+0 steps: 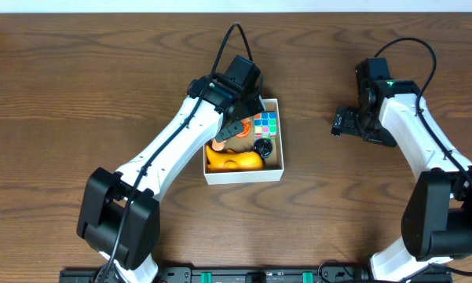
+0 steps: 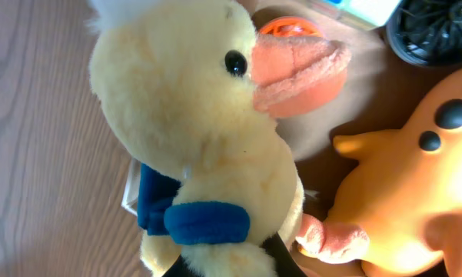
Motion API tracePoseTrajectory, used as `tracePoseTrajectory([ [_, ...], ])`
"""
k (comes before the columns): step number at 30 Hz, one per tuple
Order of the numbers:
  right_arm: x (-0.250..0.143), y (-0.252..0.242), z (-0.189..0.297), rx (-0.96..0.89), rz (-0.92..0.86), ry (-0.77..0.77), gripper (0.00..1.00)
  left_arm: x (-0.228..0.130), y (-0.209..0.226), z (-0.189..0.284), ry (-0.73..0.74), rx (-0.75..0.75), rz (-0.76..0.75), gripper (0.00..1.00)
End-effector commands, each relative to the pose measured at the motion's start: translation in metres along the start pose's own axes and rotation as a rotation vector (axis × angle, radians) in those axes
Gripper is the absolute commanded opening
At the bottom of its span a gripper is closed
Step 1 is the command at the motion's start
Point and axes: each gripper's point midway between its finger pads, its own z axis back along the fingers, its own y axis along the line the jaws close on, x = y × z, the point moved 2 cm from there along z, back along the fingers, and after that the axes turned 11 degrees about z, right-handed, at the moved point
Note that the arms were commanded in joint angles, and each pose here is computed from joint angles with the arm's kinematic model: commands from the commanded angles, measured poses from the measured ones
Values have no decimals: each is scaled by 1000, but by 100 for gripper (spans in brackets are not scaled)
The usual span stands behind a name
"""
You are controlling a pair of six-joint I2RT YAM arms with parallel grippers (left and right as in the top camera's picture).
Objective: Pack container
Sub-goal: 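Press the duck down into the box with the left gripper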
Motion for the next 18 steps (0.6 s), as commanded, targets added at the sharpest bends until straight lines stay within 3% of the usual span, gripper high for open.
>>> tracePoseTrajectory([
  [1,7,-5,5,-9,2,-23,99,8,-8,5,-41,-51,-54,6],
  [11,6,-5,5,-10,3,-18,99,2,-30,8,-34,-139,-347,6],
  [18,5,-5,5,-10,4,-12,99,-4,-28,2,-62,-217,-357,6],
])
